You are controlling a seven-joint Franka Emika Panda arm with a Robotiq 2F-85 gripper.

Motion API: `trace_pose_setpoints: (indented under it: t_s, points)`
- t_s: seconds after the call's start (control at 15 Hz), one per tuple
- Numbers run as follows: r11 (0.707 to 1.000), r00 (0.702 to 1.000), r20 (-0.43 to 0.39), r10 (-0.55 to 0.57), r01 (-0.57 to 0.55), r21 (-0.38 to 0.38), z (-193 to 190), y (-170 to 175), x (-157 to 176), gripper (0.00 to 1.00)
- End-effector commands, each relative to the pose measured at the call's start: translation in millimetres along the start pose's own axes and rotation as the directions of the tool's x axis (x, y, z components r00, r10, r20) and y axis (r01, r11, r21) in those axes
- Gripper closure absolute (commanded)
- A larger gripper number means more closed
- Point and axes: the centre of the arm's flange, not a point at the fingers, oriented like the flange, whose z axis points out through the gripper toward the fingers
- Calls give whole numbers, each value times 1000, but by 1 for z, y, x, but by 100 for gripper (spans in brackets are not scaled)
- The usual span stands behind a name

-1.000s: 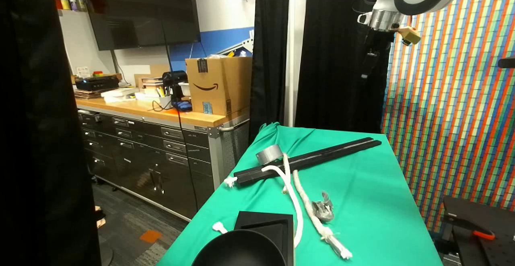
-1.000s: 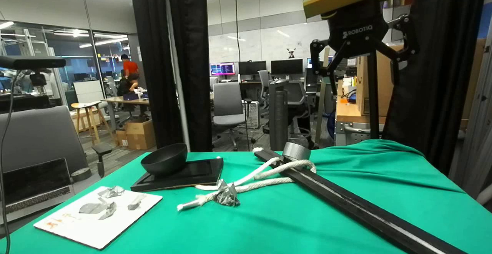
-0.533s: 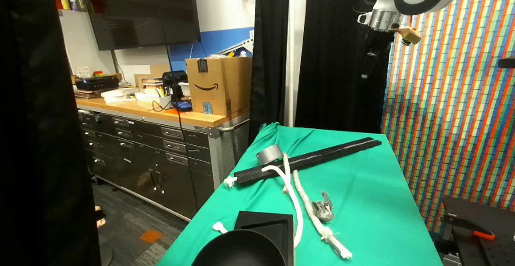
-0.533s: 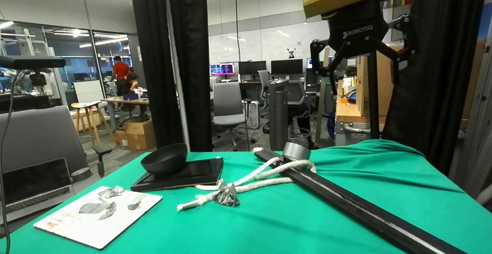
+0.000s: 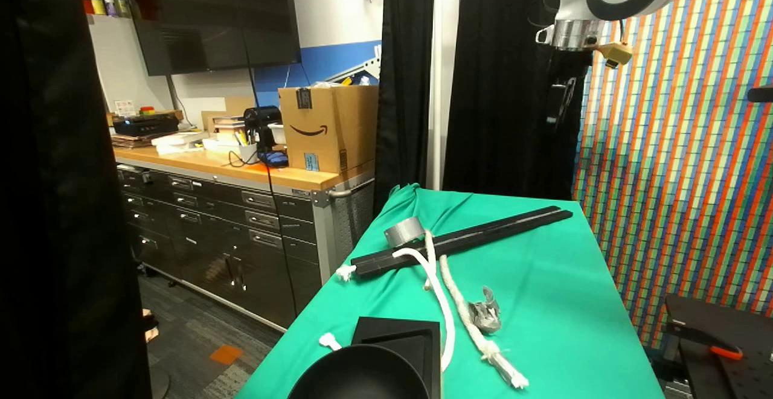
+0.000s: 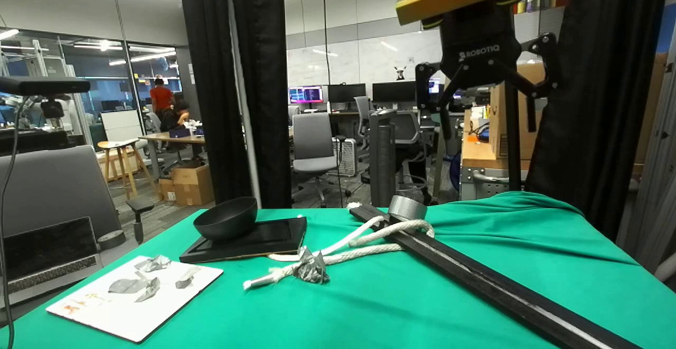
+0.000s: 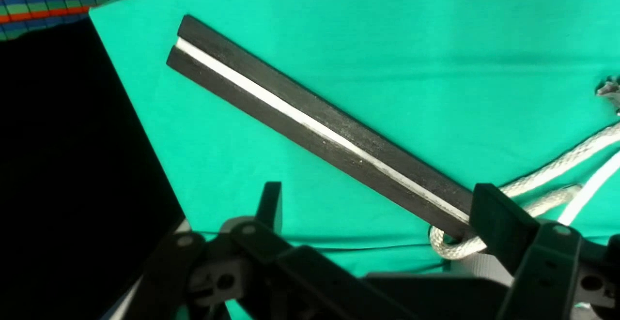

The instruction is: Put the grey masking tape in the black bowl

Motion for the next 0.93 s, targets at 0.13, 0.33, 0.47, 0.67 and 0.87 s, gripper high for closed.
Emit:
trace_pose_setpoints:
  t_s: [0.13,0.33,0.47,0.67,0.87]
  points:
    - [988,982,110,156,-154,-24,-53,-31,48,0]
    - [967,954,156,254,-254,-20,-77,-49,74,0]
    - [937,918,193,346,-347,-29,-89,-57,88,0]
    - [890,862,233,451,-453,-47,-101,-64,108,0]
    - [833,801,239,548,-549,-69,-106,-61,135,0]
